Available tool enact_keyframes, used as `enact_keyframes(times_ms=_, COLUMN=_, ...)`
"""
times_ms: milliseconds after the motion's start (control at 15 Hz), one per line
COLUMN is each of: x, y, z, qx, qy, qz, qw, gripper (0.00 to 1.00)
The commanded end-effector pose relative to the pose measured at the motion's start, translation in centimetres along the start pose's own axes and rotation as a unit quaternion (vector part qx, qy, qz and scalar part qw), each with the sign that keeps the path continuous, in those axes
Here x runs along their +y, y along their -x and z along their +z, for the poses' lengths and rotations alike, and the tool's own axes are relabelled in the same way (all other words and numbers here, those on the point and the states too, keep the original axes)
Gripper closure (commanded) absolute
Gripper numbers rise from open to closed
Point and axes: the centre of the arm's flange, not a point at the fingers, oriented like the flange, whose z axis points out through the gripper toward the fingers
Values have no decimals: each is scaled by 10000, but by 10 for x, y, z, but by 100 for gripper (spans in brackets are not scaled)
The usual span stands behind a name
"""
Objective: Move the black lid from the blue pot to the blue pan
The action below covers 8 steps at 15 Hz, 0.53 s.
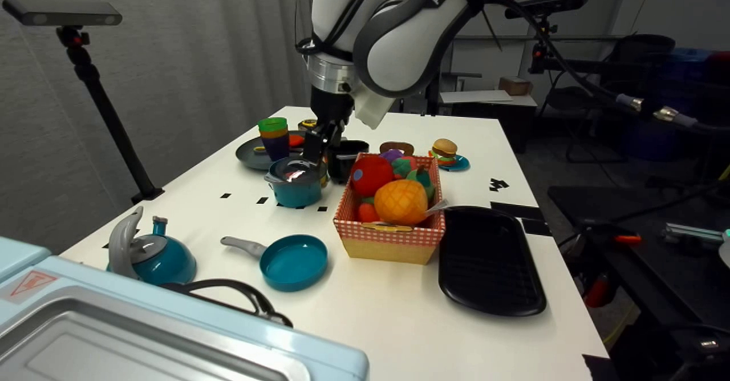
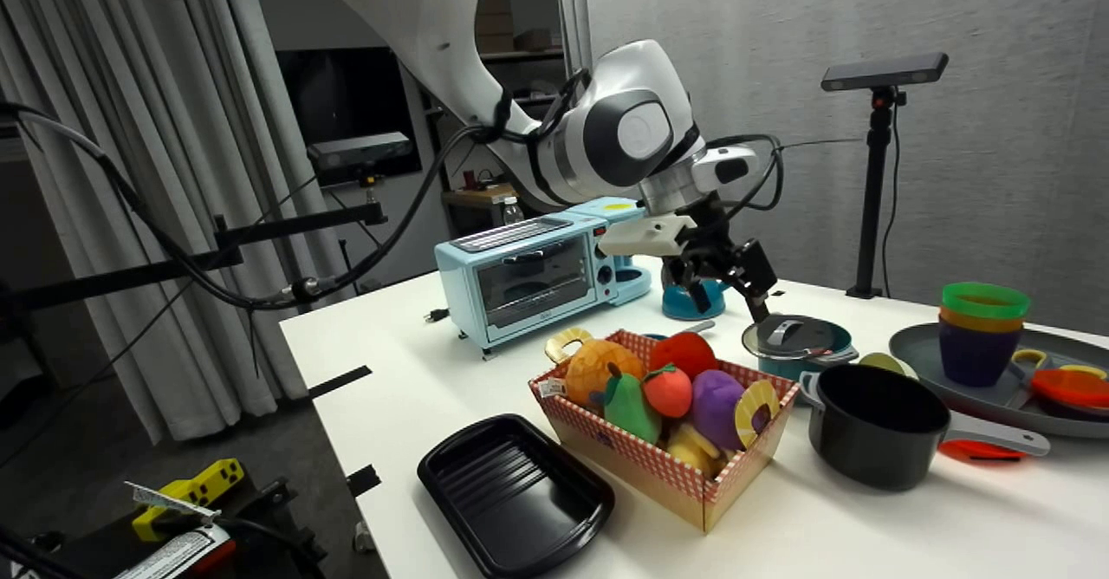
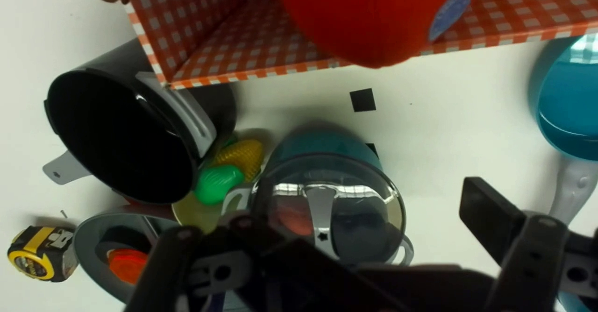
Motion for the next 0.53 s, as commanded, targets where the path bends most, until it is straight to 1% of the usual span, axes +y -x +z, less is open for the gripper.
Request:
enact_keyframes(times_ms=0, x=0, y=-1, z=3, qx=-4, qy=13, qz=-9, qw=10000, gripper=0)
enact_keyframes(times_ms=333, x=0, y=-2, z=5, qx=14, qy=-7, qz=-7, qw=10000, gripper=0)
enact_keyframes(times_ms=467, x=0, y=-5, z=12, qx=64, qy=-19, qz=9, qw=10000, gripper=0)
